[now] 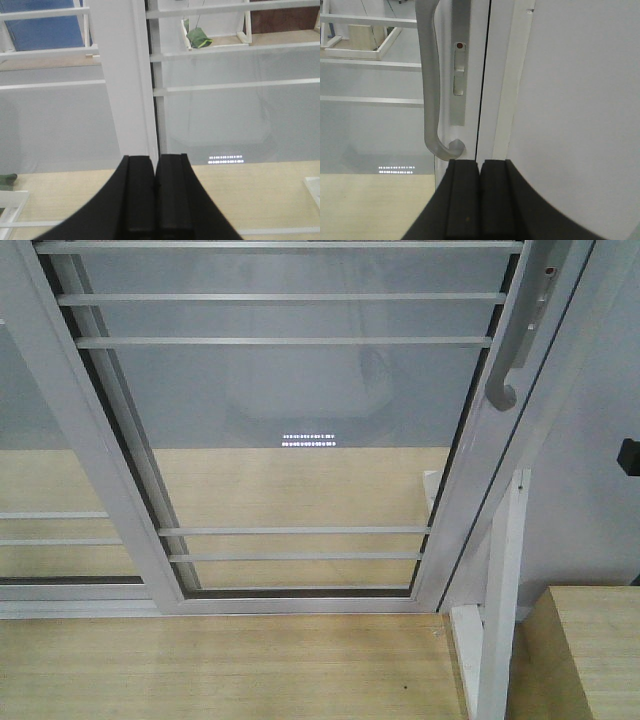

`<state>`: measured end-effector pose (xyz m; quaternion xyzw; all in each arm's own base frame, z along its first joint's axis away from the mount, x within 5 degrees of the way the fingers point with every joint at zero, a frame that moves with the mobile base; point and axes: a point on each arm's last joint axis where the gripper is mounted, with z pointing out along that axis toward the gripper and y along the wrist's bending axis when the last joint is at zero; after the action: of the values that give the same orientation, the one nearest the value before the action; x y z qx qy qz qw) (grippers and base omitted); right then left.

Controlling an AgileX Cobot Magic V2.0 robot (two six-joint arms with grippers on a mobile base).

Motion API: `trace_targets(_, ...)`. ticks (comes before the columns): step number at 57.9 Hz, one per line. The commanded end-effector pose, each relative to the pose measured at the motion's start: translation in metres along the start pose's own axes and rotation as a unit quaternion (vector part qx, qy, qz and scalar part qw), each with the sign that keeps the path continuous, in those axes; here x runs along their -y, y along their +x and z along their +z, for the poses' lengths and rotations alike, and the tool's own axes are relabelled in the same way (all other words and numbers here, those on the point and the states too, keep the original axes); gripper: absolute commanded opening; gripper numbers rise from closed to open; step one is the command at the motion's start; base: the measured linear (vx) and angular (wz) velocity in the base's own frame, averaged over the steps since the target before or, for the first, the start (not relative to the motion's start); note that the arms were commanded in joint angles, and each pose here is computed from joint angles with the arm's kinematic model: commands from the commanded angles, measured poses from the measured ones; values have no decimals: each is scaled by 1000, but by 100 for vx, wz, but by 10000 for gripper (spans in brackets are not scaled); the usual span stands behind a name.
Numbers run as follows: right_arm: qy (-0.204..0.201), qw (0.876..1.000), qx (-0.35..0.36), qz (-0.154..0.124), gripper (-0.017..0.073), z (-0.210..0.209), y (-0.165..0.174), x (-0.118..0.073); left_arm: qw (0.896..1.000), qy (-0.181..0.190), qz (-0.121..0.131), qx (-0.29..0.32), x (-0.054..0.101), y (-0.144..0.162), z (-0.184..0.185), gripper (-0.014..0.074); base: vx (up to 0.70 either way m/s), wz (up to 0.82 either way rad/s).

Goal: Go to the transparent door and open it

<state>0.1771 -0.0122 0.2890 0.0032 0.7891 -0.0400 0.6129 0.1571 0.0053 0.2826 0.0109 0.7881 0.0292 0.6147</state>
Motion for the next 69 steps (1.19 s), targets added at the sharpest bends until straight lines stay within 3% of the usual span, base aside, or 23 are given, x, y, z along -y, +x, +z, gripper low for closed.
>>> trace_targets(1, 7, 998, 64, -5, 70, 2, -20, 2, 998, -5, -1, 56, -1, -19, -1, 47, 0, 0)
trace_targets(25, 6, 998, 59, -3, 433, 4, -18, 2, 1000, -3, -1, 25, 0, -10, 11, 382, 0, 0)
trace_targets(41, 1, 999, 47, 9, 442, 37, -7, 0, 1000, -4, -1, 23, 0, -9, 14, 408, 0, 0)
trace_targets(45, -17, 999, 48, 14, 442, 53, -2, -9, 1000, -4, 0, 21, 0, -8, 16, 408, 0, 0)
trace_targets(54, -88, 991, 77, -69, 442, 87, -1, -42, 999, -11, 0, 41, -1, -9, 28, 408, 0, 0)
trace_targets(60, -95, 990, 78, -63, 442, 113, -5, -51, 997, -18, 6, 76, -3, -14, 38, 408, 0, 0)
trace_targets(69, -66, 993, 88, -48, 442, 150, -21, -51, 995, -16, 25, 92, -2, -21, 45, 408, 0, 0)
